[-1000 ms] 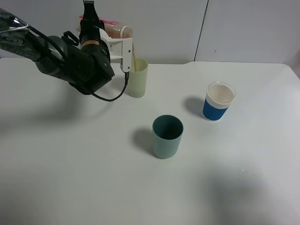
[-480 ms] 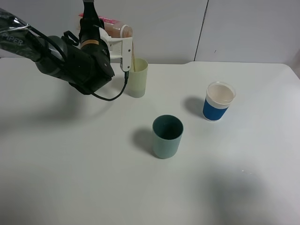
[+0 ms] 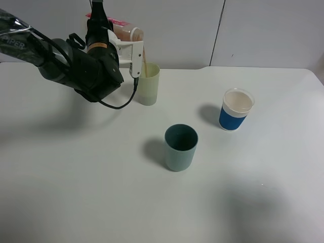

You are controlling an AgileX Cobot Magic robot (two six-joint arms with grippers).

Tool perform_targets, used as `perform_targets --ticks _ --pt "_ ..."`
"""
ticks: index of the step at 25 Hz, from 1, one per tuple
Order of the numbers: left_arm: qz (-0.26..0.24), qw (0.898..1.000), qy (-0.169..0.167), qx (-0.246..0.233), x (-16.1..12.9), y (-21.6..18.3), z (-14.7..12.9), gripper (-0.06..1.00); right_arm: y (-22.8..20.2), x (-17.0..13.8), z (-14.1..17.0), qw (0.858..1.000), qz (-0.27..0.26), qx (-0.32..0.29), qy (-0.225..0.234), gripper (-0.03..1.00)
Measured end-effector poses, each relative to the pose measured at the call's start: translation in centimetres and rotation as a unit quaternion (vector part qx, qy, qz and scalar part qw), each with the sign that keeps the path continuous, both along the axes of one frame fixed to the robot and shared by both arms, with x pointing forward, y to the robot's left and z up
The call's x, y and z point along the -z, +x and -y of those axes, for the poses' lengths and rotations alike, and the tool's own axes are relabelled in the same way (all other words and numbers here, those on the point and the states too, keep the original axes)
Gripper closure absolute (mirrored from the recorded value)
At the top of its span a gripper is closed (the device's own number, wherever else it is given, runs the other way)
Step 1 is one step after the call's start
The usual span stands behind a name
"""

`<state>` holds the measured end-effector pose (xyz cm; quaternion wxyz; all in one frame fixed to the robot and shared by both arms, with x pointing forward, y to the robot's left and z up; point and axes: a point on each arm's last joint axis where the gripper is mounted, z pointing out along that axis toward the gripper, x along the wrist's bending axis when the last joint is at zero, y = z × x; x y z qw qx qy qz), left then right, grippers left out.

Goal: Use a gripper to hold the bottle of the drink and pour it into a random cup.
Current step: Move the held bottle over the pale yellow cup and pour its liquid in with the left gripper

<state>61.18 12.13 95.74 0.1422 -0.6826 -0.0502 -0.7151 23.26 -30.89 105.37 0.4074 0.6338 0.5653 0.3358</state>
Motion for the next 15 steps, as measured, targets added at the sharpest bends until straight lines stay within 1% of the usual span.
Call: perform_targets --ticks 15 --pt "0.005 1.0 0.008 0.01 -0.13 0.04 0.18 0.58 0.0 0.0 0.0 1.0 0.0 0.0 0.0 0.33"
